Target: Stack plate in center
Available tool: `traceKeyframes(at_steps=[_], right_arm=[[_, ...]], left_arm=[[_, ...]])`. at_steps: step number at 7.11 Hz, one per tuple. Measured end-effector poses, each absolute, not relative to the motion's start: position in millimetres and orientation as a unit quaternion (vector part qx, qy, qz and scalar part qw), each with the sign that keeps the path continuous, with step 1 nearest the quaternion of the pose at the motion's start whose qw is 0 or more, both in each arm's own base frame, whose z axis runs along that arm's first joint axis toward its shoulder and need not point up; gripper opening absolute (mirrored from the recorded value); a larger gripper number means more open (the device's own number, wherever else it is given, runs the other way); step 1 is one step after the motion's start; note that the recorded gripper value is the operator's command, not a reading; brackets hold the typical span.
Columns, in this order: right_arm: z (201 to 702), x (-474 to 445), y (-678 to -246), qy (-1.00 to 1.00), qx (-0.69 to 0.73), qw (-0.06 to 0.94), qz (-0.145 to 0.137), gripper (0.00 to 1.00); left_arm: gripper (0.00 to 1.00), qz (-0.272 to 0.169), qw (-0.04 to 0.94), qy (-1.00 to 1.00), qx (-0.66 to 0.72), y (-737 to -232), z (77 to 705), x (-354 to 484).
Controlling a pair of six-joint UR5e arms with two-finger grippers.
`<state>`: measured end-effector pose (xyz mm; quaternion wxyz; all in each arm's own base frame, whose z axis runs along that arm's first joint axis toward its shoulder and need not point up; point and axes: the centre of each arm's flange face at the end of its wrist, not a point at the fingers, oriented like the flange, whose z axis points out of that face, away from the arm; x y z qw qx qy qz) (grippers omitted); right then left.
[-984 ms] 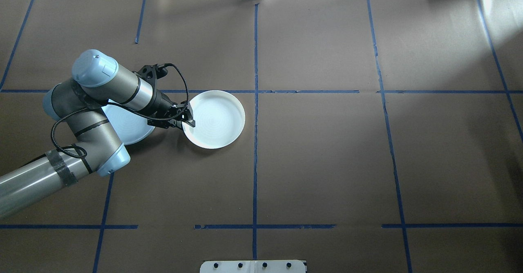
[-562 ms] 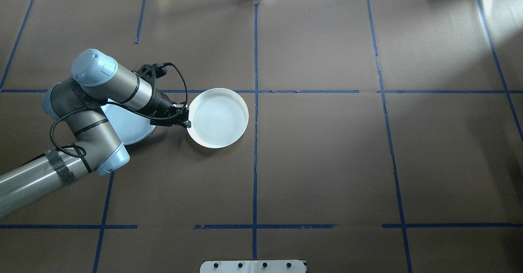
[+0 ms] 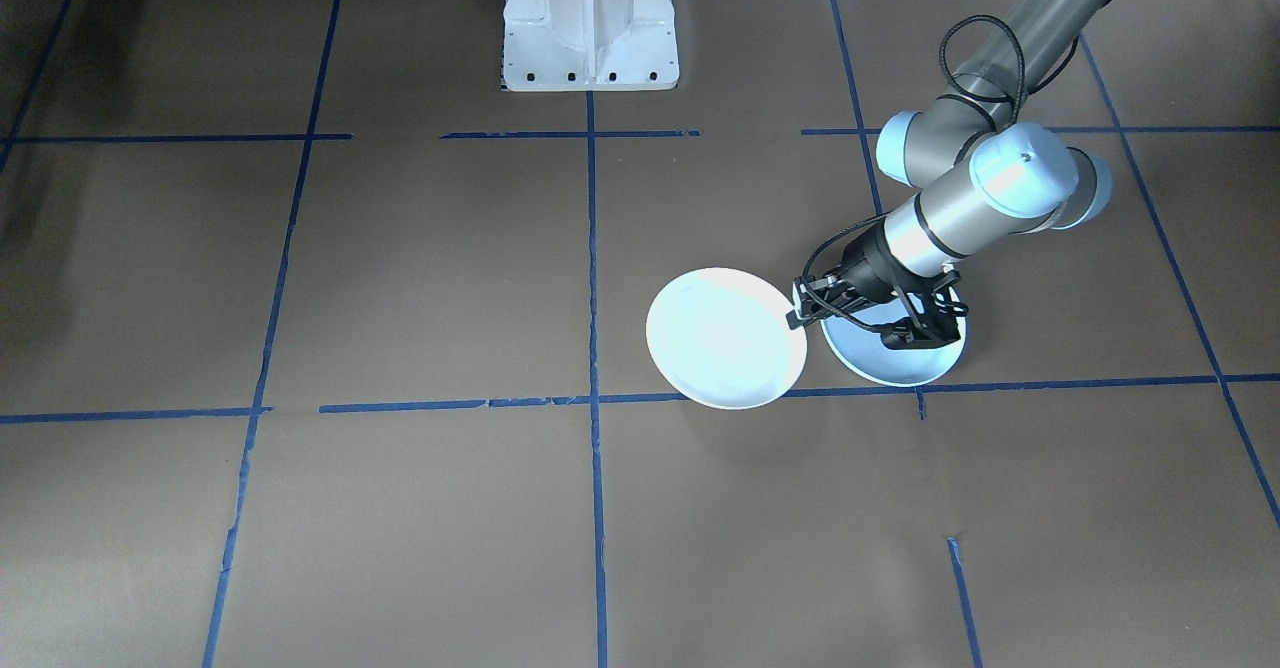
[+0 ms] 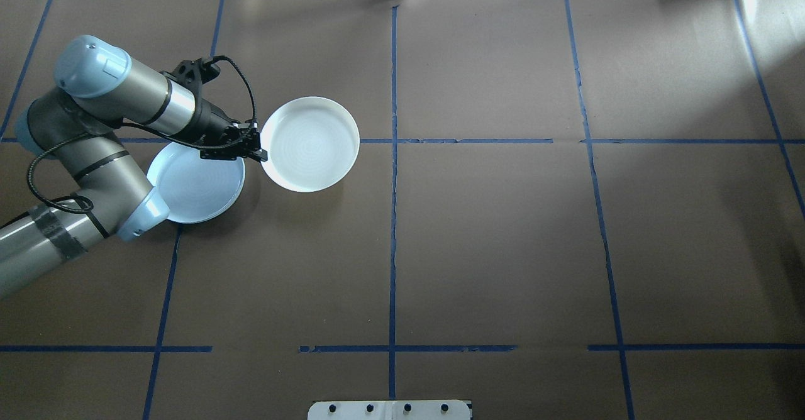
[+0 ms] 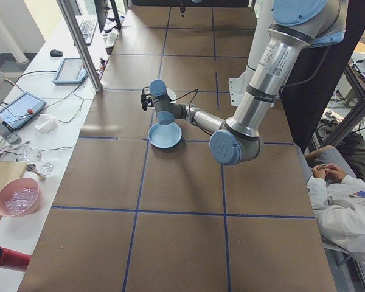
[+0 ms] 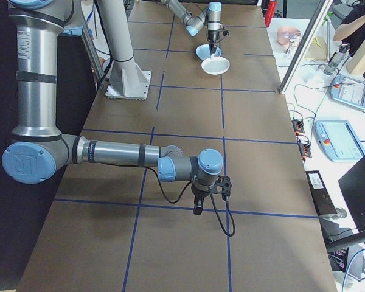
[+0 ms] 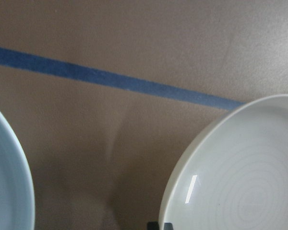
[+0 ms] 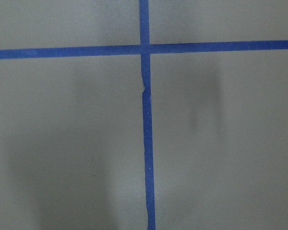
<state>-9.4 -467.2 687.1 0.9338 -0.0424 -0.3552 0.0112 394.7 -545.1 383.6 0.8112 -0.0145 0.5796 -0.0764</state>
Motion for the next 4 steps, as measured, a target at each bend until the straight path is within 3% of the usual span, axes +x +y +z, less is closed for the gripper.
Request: traceKeyframes(at_steps=[4], right_arm=[[687,-9,-467,-0.355,-0.042,0.934,0.011,1.00]], left_arm=[[0.00,-0.018,0.853,0.522,0.021,-557,458,283]])
